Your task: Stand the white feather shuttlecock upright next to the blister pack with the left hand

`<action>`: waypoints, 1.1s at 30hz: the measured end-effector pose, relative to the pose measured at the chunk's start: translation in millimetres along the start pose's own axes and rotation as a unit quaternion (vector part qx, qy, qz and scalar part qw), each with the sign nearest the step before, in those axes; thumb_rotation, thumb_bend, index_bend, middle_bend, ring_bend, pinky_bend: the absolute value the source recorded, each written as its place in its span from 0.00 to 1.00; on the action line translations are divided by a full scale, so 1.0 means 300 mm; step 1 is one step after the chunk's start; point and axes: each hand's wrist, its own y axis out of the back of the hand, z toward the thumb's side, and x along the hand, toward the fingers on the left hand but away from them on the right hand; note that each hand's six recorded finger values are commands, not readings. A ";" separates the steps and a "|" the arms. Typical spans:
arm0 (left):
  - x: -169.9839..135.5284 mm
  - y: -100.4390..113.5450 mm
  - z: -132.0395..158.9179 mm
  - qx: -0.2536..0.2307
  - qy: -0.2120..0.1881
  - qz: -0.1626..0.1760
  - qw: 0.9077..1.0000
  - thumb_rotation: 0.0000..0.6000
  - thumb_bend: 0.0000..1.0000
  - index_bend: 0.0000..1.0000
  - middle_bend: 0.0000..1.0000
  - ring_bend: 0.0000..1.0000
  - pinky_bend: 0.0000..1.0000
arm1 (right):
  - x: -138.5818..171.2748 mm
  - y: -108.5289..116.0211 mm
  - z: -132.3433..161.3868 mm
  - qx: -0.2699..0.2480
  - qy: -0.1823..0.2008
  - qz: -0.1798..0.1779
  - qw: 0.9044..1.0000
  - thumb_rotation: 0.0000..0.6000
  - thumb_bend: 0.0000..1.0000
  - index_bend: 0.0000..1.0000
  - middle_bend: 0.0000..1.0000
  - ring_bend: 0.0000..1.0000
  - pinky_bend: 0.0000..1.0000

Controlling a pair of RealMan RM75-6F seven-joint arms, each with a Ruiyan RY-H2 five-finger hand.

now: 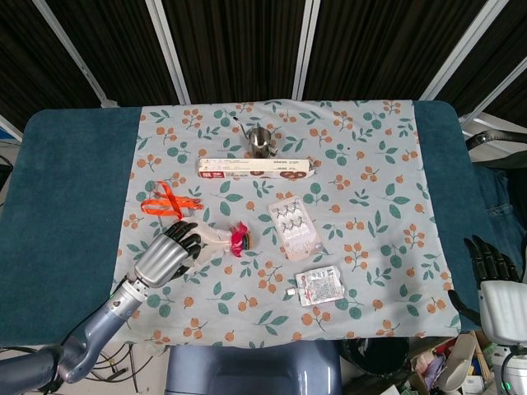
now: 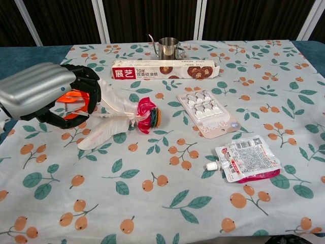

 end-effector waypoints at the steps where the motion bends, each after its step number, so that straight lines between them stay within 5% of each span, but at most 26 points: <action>1: 0.002 0.001 0.000 0.001 -0.001 0.000 1.000 1.00 0.44 0.58 0.37 0.17 0.21 | 0.000 0.000 0.000 0.000 0.000 0.000 1.000 1.00 0.14 0.06 0.05 0.10 0.16; 18: 0.124 0.085 0.050 0.059 -0.039 0.022 0.997 1.00 0.44 0.58 0.37 0.17 0.21 | -0.001 -0.004 0.001 0.000 0.000 0.002 1.000 1.00 0.13 0.06 0.05 0.10 0.16; 33: 0.292 0.202 0.201 0.148 -0.099 0.026 0.984 1.00 0.43 0.58 0.36 0.17 0.21 | -0.001 -0.011 0.008 0.001 0.003 0.005 1.000 1.00 0.13 0.06 0.05 0.10 0.16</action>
